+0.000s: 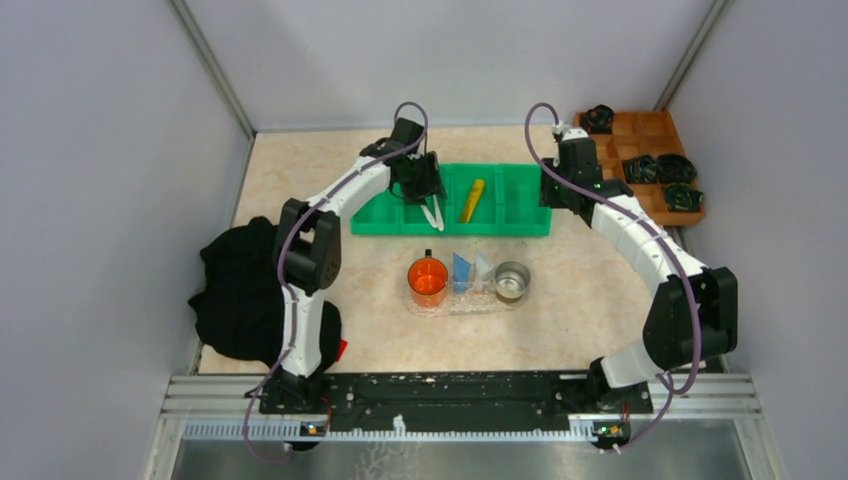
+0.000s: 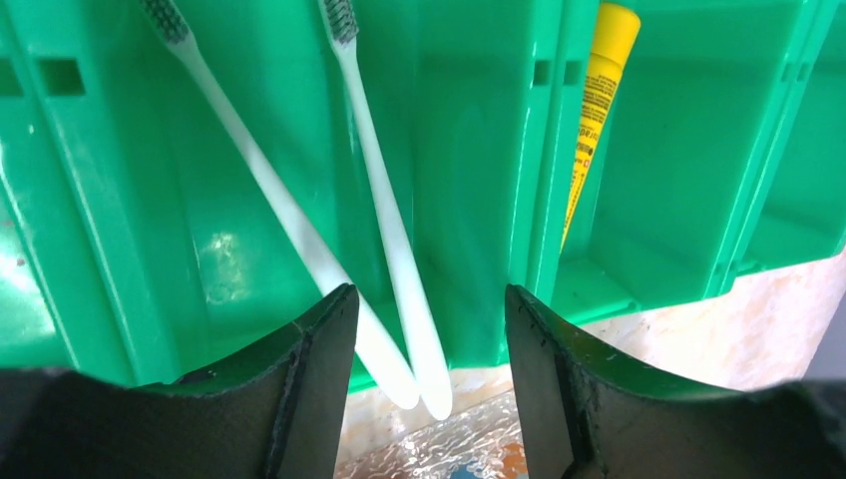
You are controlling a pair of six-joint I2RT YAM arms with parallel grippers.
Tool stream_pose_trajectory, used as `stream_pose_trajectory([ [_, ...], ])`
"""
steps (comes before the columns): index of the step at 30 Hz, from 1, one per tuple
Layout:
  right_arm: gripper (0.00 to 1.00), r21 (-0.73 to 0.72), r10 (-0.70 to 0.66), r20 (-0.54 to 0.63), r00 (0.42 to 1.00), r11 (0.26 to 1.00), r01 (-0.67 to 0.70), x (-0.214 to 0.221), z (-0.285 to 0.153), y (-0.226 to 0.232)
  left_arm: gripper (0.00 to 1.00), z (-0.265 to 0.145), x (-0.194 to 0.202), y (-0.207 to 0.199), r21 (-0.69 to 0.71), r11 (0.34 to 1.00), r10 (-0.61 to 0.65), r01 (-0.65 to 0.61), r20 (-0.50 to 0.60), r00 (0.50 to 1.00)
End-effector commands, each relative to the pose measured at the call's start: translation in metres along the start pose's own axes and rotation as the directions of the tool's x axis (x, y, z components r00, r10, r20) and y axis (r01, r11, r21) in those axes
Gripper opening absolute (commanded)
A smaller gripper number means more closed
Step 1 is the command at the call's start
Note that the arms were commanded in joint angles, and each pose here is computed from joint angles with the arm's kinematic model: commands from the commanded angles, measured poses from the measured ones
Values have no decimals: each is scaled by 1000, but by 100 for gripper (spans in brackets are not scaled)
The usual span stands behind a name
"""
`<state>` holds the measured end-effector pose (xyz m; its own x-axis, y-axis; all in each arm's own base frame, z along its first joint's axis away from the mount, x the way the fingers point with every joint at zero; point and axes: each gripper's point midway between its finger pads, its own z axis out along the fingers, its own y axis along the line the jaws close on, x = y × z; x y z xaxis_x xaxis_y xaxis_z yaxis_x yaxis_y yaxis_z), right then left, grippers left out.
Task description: Prepare toiletry sets of a toothbrush and toothpaste on the tray
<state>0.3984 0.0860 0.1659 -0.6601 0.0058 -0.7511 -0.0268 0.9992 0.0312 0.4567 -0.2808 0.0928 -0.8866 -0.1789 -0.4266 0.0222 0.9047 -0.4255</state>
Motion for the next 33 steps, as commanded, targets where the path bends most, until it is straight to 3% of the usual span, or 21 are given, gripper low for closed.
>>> stream_pose_trajectory([
  [1, 40, -27, 11, 46, 999, 1000, -9, -10, -1, 8, 62, -18, -4, 5, 1, 1000, -5, 5, 21, 1000],
  [33, 38, -47, 15, 19, 1000, 999, -14, 1, 12, 14, 54, 51, -4, 27, -26, 999, -36, 35, -40, 999],
])
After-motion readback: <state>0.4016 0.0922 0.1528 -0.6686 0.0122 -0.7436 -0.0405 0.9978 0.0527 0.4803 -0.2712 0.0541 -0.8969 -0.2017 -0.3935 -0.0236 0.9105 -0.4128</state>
